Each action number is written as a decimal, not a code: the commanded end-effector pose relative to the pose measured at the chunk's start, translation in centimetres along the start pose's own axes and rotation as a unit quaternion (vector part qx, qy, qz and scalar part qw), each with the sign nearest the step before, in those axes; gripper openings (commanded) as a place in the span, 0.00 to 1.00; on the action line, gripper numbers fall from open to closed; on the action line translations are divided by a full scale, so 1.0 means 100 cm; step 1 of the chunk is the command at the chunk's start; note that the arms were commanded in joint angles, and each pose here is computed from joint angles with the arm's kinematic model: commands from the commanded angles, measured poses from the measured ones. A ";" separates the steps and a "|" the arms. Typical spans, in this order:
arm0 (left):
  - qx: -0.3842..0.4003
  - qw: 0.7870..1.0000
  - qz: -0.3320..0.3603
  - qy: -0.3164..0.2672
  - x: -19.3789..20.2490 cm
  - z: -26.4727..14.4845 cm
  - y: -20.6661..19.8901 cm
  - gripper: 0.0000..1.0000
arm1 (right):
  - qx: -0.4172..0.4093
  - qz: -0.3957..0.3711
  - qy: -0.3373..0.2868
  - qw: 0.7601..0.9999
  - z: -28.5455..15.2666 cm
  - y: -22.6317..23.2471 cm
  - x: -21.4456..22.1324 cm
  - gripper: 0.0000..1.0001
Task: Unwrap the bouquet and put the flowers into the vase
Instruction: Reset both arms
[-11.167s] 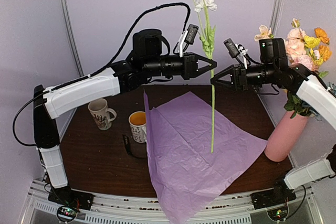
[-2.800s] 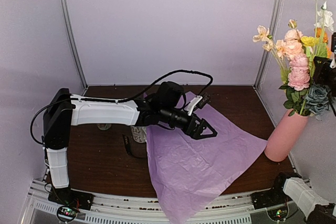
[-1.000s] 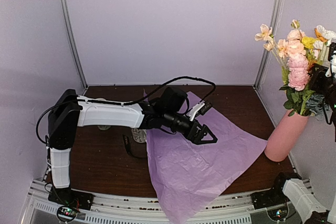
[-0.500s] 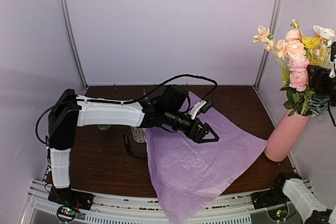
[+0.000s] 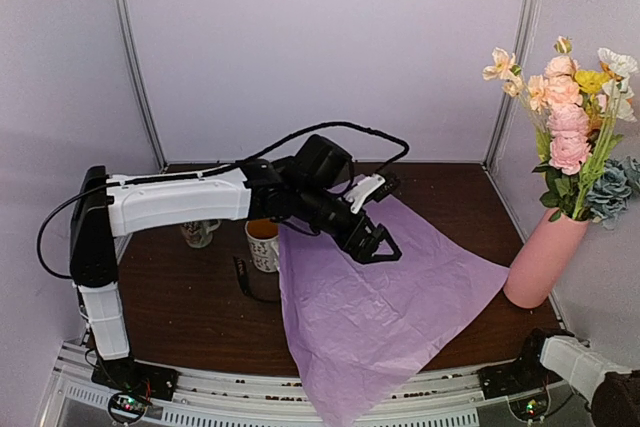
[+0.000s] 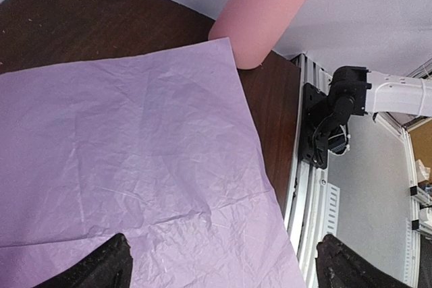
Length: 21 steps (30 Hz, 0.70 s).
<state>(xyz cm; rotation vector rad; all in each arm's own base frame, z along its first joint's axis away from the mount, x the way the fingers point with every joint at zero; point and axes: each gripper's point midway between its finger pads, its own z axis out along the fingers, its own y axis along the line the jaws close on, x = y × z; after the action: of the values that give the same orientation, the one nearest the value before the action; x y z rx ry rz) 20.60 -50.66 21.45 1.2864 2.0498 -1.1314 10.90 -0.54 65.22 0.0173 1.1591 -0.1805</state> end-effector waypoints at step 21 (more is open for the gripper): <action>-0.358 0.933 -0.005 -0.041 -0.007 -0.159 0.077 0.98 | -0.411 0.039 0.038 0.910 0.110 0.180 0.044 0.82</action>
<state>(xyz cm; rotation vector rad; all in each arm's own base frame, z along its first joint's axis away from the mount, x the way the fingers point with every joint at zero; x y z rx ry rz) 26.30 -38.70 26.71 0.9851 2.0960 -0.4633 24.87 11.20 67.15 -0.4798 1.2009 0.3961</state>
